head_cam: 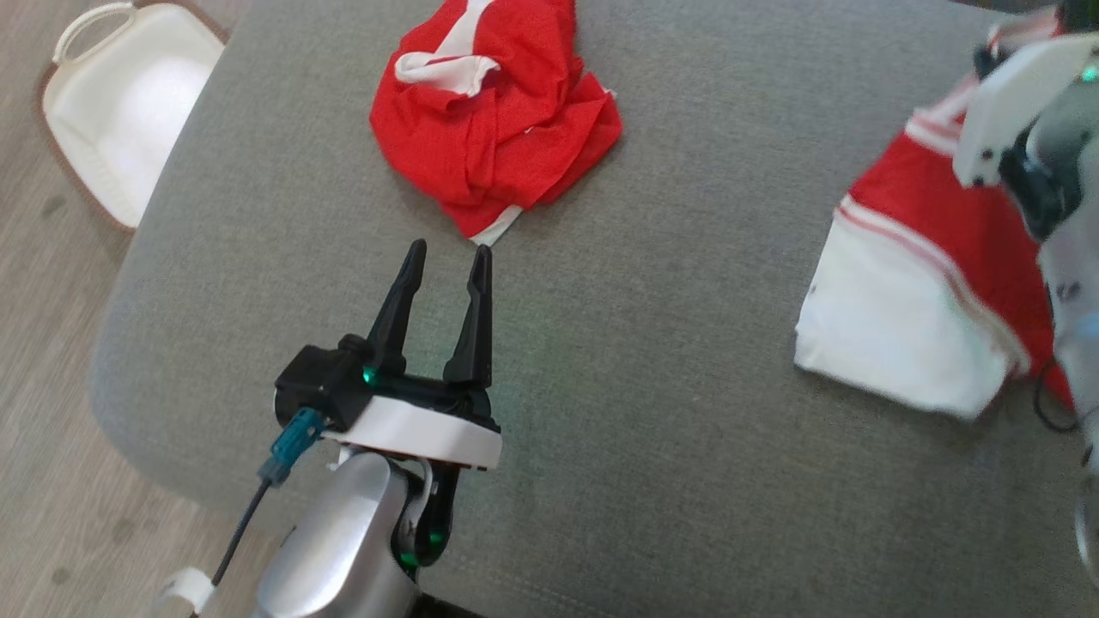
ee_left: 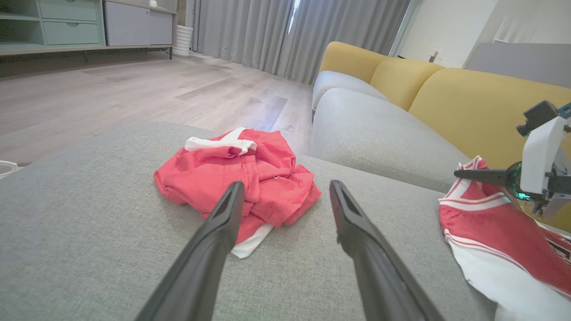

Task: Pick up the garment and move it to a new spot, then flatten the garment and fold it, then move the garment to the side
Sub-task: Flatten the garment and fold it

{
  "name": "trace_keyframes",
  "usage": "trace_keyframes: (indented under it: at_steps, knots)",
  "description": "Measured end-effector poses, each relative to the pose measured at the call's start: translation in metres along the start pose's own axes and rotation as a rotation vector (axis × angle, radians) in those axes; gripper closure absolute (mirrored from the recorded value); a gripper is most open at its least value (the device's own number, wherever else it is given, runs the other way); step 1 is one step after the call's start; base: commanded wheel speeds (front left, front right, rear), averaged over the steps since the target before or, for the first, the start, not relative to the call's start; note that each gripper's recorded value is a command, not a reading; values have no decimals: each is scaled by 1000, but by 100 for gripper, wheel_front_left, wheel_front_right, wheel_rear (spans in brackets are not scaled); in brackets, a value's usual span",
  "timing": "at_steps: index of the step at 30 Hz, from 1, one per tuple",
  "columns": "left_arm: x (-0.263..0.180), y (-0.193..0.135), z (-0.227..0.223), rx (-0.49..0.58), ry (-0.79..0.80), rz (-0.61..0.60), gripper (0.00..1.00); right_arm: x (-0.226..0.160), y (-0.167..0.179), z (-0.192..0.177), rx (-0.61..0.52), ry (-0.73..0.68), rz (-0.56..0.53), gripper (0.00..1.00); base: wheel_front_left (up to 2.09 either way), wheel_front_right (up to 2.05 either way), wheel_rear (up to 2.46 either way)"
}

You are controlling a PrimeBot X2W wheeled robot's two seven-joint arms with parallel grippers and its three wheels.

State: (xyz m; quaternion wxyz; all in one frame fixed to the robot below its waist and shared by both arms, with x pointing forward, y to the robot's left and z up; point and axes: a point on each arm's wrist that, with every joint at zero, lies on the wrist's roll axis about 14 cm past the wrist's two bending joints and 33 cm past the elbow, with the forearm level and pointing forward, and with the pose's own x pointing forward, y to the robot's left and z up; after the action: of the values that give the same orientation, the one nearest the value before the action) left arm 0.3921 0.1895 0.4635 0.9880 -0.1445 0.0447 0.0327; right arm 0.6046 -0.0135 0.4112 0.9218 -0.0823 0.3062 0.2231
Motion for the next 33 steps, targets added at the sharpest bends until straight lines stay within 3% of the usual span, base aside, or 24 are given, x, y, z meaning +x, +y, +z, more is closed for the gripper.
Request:
trace_keyframes:
  at_steps: [9, 10, 11, 20, 26, 33]
  knots:
    - [-3, 9, 0, -5, 4, 36, 0, 10, 24, 84, -136, -294, 58, 100, 0, 0, 0]
    - [-4, 10, 1, -4, 3, 40, 0, 11, 23, 86, -143, -298, 57, 38, 0, 0, 0]
    - [-5, 11, 1, -3, 3, 44, 0, 13, 23, 86, -156, -297, 56, 0, 0, 0, 0]
    - [-1, 9, 0, 9, 2, 39, 0, 13, 29, 52, -178, -207, 71, 0, 0, 0, 0]
    - [8, -1, 8, 25, -27, 2, 0, -15, 31, 51, -141, -315, 87, 0, 0, 0, 0]
    - [17, -30, 21, 34, -77, -93, 0, -78, -10, 34, -52, -486, -2, 0, 0, 0, 0]
